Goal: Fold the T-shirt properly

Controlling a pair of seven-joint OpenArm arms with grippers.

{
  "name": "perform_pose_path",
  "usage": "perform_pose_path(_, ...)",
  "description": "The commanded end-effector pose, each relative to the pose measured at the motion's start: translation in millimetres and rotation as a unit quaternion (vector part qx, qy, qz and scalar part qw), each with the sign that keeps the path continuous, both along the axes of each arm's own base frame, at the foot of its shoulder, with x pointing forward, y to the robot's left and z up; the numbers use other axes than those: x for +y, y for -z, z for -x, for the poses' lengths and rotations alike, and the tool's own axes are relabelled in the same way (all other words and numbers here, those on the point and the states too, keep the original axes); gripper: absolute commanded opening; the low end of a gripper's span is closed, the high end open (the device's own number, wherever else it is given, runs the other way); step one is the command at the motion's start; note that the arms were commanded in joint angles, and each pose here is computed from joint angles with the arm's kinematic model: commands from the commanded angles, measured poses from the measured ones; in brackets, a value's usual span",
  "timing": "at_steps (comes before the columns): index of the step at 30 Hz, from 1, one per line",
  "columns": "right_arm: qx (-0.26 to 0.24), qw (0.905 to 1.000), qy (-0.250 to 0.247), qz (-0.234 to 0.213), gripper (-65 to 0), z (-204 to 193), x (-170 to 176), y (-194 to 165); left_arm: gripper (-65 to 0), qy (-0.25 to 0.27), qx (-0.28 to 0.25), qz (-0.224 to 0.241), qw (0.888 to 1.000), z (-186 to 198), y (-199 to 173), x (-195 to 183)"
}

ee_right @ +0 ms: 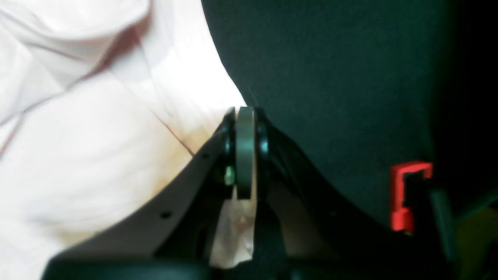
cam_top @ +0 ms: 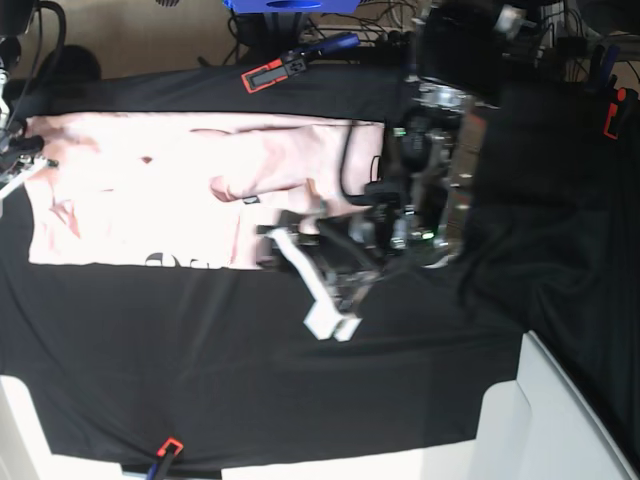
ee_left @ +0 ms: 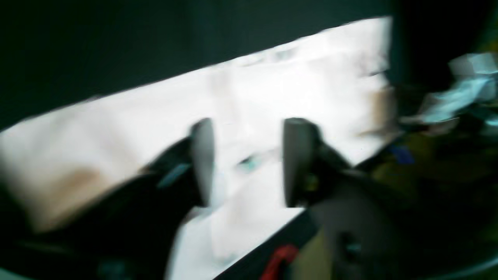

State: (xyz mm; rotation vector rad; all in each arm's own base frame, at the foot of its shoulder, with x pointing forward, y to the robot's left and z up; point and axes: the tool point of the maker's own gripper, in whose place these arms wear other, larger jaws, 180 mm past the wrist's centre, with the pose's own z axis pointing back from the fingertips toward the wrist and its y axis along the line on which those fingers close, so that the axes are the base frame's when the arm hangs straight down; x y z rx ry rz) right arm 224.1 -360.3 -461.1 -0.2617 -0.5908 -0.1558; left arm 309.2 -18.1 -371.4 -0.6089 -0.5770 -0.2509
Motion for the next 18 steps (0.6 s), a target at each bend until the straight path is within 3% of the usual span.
perform_pose_path(1,-0.029,0.9994,-0.01,0.015,-64.0,-15.0,-4.4,-19.4,-49.0,0.0,-0.019,0.003,1.0,-7.3,-10.7,4.2)
perform_pose_path(3,-0.03,0.9987,-0.037,0.017,-64.0,-23.1,12.0,-28.7,-63.5,-0.006,-0.007,-0.024,1.0,-1.1,3.4,28.2)
perform_pose_path(7,-0.009,0.9934,-0.114,0.014,-64.0,-31.3,60.4,-35.3,-65.0,-0.053,0.011,-0.057,0.997,7.0,19.8,82.9)
perform_pose_path(10,0.025,0.9839,-0.171,0.044,-64.0,-30.9,85.8,-32.4,-65.0,-0.107,0.024,-0.074,0.991,10.2,27.4,129.0)
perform_pose_path(14,0.069,0.9499,-0.265,0.151,-64.0,-29.8,112.9,-22.1,-65.0,-0.173,0.035,-0.11,0.978,20.9,32.0,198.2)
perform_pose_path(18,0.081,0.9133,-0.307,0.256,-64.0,-32.7,132.2,-24.4,-65.0,-0.206,0.035,-0.148,0.967,28.9,27.0,248.3)
